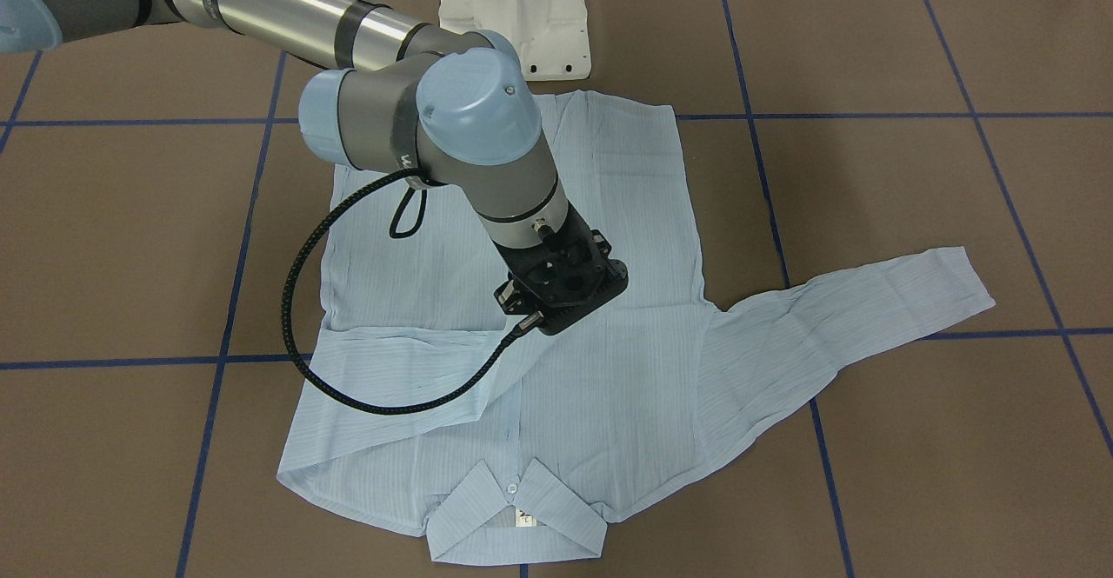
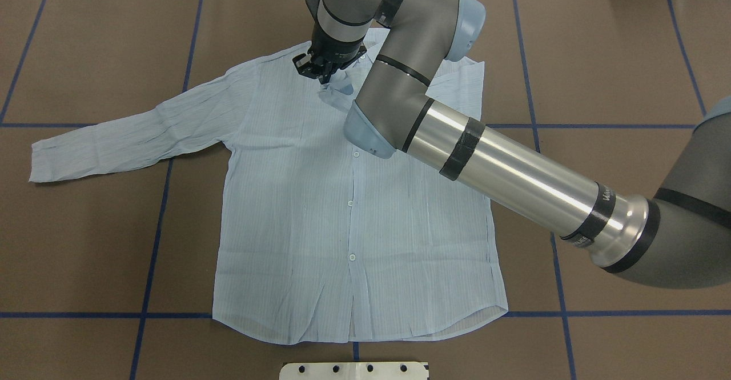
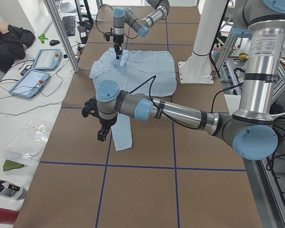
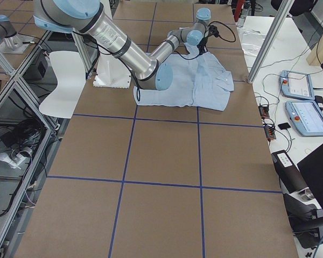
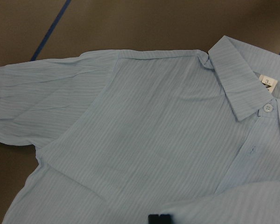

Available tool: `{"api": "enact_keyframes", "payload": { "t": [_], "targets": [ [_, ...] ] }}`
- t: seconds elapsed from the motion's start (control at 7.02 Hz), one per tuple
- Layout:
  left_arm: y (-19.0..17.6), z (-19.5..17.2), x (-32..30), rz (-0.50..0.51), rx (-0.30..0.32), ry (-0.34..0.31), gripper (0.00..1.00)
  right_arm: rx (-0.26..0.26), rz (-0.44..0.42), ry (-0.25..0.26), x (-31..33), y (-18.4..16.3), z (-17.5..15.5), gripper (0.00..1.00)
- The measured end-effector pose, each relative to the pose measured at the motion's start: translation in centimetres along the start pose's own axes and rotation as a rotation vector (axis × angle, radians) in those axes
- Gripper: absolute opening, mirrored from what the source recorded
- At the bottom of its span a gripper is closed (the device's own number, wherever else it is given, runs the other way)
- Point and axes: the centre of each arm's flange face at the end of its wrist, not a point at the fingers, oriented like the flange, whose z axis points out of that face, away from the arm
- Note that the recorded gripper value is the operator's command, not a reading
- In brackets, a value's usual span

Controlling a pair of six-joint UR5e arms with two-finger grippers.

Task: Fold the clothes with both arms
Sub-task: 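Lift the cuff with the right gripper and carry it toward the collar, then lay the sleeve across the shirt chest with the right gripper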

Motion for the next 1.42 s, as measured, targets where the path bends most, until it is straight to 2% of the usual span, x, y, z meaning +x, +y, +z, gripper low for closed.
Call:
{"api": "enact_keyframes", "payload": {
  "t": [0.57,1.28,1.42],
  "targets": [
    [0.0,0.2,-0.2,-0.004,-0.004,0.0,1.0,0.021,-0.034,0.028,-3.2,0.6,4.9,0.0],
    [0.0,0.6,-0.6,-0.01,-0.01,0.001,1.0,0.06,-0.079,0.01,-6.7,1.8,6.6,0.0],
    [0.0,0.7,-0.7,-0.011,-0.012,0.001,1.0,0.062,-0.082,0.007,-6.9,1.9,6.7,0.79]
  ]
}}
